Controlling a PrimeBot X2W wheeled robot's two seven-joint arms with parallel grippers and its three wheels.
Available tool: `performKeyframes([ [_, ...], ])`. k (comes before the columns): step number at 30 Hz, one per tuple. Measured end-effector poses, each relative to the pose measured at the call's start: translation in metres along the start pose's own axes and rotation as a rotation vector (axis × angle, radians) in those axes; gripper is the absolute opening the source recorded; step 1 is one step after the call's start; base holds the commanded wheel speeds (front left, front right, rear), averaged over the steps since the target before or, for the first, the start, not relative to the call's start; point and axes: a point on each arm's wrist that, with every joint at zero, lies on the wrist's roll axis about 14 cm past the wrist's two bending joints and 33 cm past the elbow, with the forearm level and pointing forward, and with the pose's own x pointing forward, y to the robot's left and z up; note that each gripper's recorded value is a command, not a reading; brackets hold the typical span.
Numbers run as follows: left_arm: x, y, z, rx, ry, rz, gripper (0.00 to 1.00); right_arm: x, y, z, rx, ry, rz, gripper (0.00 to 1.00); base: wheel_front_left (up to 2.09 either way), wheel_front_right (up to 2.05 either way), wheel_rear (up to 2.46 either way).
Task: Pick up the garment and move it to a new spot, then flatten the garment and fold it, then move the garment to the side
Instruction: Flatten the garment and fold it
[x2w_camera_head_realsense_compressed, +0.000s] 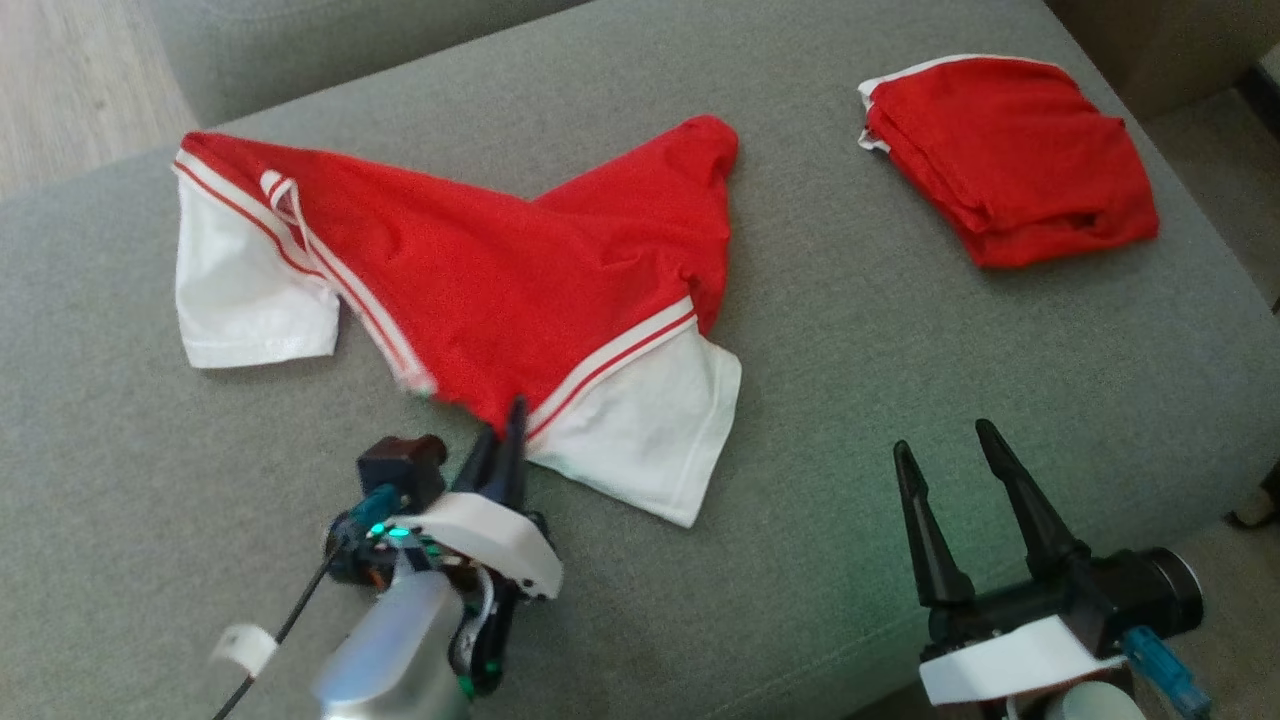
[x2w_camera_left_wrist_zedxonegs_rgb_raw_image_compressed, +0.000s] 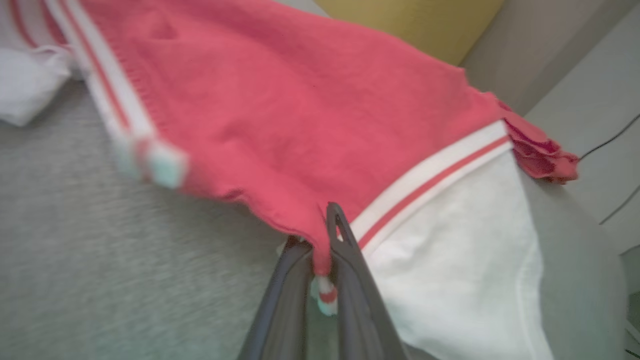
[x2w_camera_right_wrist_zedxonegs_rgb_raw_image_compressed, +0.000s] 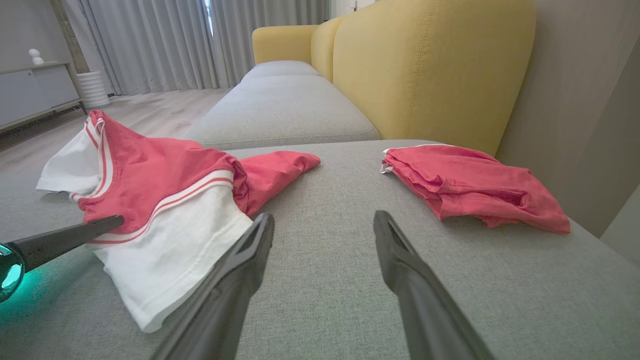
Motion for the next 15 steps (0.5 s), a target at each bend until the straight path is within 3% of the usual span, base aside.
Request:
performKeyframes([
  [6,0.003,-0.065,0.040,0.038,-0.081,-0.213,0.00,-0.005,0.004,0.010,0.008,-0.041,0.012,1.00,0.00,0.00,0.00],
  [15,-0.020,-0.184,0.210,0.230,-0.418,-0.496,0.00,-0.026,0.015,0.015,0.018,-0.081,0.043,1.00,0.00,0.00,0.00],
])
